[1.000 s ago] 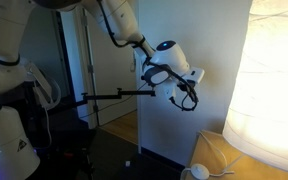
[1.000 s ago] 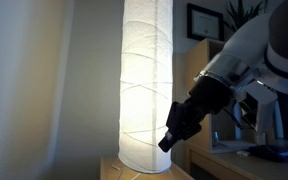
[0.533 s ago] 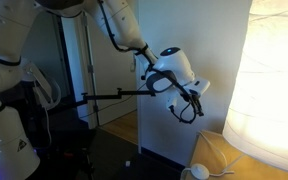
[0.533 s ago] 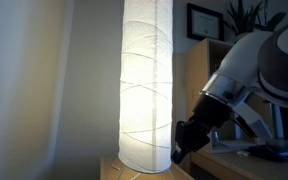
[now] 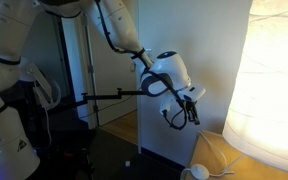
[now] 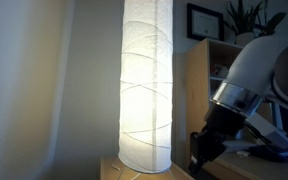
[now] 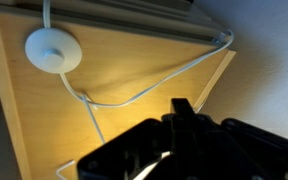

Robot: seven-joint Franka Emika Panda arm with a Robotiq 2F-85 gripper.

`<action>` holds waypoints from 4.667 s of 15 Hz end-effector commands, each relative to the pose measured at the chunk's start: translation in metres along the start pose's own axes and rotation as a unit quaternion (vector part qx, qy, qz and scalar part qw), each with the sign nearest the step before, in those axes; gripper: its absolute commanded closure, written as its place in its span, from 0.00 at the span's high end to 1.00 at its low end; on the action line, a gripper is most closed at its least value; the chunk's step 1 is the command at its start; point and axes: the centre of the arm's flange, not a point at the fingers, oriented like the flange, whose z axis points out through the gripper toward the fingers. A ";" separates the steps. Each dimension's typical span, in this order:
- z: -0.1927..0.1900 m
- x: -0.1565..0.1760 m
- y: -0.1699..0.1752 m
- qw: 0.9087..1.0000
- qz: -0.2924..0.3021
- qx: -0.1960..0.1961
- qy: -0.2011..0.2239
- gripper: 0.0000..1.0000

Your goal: Turn off the lamp

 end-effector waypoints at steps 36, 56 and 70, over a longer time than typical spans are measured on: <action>0.010 -0.007 0.062 0.991 0.106 -0.073 -0.036 0.01; 0.031 -0.006 0.083 0.985 0.048 -0.151 -0.073 0.00; 0.038 -0.001 0.071 0.985 0.032 -0.149 -0.084 0.01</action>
